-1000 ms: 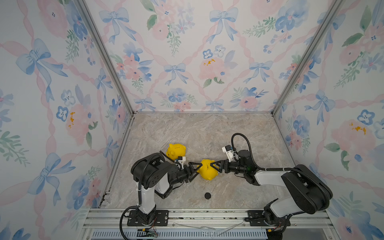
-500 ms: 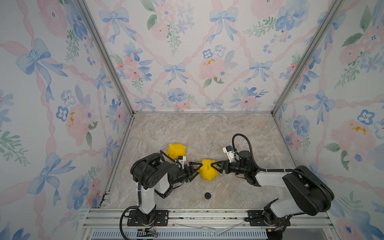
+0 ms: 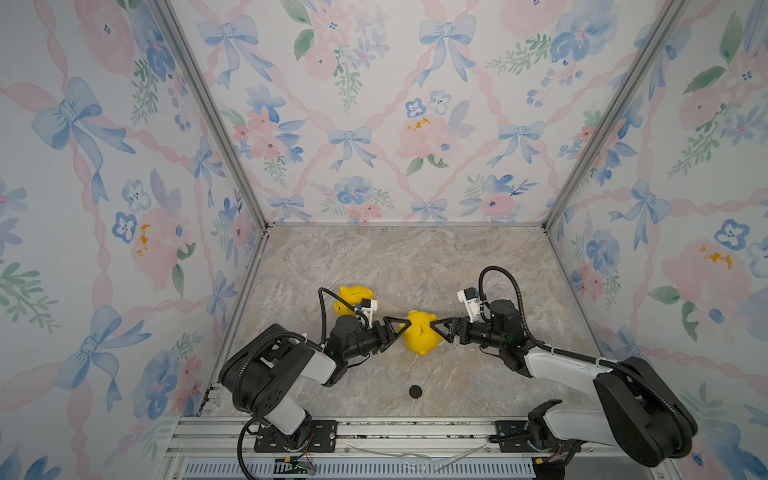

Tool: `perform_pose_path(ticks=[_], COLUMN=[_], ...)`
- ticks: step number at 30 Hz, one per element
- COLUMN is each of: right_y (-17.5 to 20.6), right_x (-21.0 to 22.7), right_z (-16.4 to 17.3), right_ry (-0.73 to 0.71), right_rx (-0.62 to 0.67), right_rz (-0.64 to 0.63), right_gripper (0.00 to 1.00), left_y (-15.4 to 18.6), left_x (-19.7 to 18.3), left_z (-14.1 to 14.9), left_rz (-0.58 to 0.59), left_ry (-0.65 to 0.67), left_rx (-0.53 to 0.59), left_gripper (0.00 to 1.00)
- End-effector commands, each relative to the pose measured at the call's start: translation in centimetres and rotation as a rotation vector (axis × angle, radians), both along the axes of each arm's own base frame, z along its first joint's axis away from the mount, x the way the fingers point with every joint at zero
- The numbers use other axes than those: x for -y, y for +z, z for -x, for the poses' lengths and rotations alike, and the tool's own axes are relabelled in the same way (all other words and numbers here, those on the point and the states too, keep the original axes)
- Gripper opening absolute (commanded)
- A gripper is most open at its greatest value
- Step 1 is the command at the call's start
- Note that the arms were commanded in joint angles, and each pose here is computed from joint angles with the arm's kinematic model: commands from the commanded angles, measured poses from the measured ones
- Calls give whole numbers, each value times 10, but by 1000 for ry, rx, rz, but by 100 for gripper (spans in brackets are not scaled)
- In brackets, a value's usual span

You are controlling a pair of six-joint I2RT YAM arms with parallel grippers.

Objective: Open piggy banks
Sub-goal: Pick up the piggy bank from the center of the board, then place the piggy bank at the center of the board.

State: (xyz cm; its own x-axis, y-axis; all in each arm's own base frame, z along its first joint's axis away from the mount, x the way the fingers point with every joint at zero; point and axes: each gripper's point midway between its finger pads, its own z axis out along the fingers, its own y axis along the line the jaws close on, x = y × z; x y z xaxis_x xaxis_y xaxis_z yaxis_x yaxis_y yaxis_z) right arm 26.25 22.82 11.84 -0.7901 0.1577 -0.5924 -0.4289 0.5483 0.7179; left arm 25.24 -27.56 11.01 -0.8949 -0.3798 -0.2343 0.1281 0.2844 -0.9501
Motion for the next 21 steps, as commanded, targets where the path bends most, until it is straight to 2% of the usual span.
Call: perform_pose_path(ticks=[1, 5, 8, 13, 21], right_y=[-6, 14, 25, 27, 30], right_x=[17, 27, 33, 43, 43], right_z=[7, 4, 4, 3, -1], right_ry=[-27, -42, -51, -70, -52], right_rx=[-29, 19, 39, 46, 50], right_rz=[53, 27, 13, 20, 12], right_gripper=[96, 96, 96, 96, 96], left_y=[16, 18, 14, 12, 34], left_x=[0, -10, -19, -44, -68], left_z=[-1, -3, -5, -11, -16], left_rz=[-24, -101, -218, -494, -736], left_ry=[-37, -32, -33, -29, -102], left_rx=[65, 69, 57, 36, 34], left_gripper=[57, 57, 57, 57, 54])
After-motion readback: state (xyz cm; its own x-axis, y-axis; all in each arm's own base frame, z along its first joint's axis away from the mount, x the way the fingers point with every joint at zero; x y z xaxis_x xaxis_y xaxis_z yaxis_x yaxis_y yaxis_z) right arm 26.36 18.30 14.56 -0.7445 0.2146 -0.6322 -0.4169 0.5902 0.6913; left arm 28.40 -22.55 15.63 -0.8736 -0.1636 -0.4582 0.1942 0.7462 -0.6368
